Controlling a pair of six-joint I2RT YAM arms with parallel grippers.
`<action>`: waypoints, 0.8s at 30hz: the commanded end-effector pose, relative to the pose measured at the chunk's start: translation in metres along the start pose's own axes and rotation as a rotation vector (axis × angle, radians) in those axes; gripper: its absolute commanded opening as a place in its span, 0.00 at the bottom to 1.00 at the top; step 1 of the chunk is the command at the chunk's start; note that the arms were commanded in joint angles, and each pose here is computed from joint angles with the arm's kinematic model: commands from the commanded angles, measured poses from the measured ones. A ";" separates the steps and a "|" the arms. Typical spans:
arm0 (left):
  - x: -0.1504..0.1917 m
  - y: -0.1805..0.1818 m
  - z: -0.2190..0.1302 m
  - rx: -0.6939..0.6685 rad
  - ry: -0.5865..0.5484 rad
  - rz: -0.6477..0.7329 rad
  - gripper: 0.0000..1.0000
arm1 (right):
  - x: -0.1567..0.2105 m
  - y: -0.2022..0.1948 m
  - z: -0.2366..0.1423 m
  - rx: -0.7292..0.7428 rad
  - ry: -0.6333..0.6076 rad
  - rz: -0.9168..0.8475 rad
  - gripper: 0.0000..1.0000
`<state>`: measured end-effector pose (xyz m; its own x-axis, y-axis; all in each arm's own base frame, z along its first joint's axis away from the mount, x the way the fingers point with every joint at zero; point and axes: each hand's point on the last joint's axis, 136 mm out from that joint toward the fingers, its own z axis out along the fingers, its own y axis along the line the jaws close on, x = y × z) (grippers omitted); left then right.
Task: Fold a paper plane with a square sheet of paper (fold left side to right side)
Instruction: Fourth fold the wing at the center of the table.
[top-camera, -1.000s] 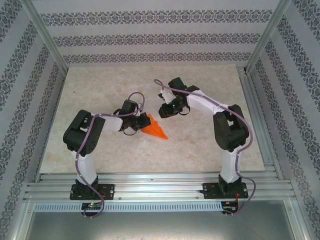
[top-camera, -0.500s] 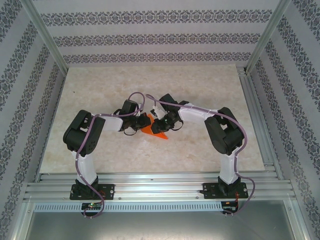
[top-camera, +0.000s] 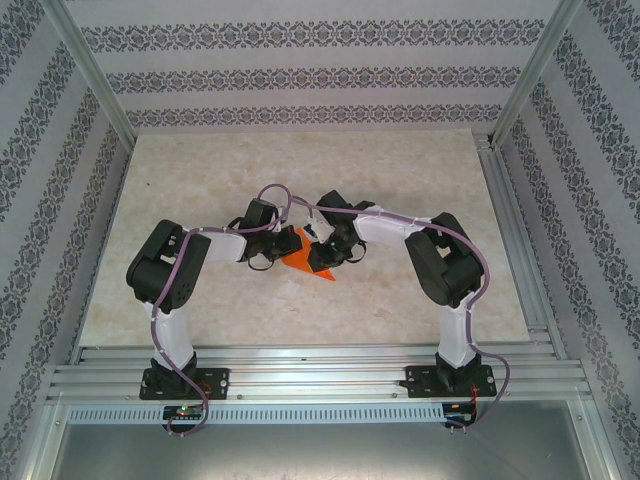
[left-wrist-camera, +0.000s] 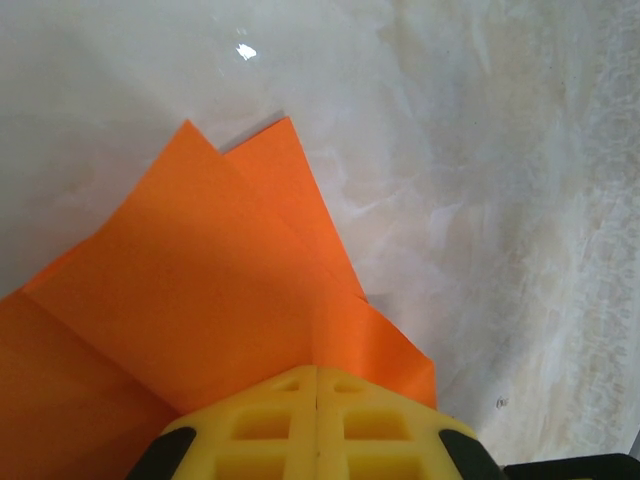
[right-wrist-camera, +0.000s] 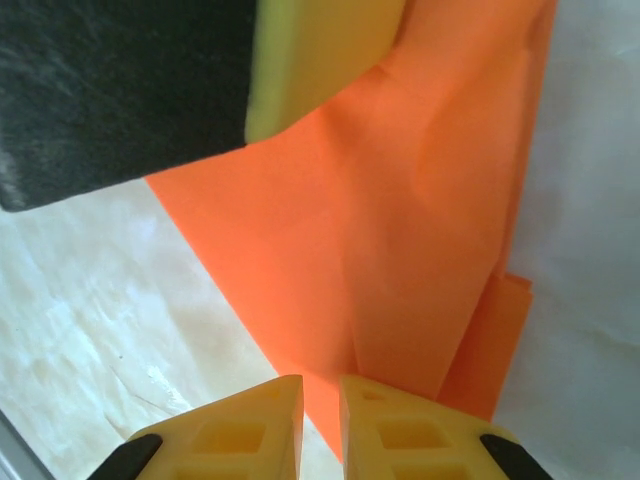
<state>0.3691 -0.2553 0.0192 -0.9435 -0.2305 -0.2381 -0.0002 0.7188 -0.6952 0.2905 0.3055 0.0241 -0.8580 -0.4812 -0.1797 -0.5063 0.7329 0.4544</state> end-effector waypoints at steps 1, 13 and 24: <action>0.025 0.053 0.007 -0.200 0.053 -0.035 0.00 | 0.001 -0.014 -0.001 0.067 0.024 -0.009 0.18; 0.024 0.052 0.007 -0.199 0.052 -0.029 0.00 | -0.004 -0.006 -0.015 0.021 -0.020 -0.033 0.20; 0.023 0.052 0.006 -0.202 0.051 -0.027 0.00 | 0.009 -0.027 0.000 0.133 0.058 -0.035 0.18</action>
<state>0.3701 -0.2556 0.0191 -0.9413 -0.2251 -0.2516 0.0090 0.7282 -0.6853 0.2953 0.2923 0.0221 -0.8455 -0.5039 -0.1768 -0.5291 0.7460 0.4044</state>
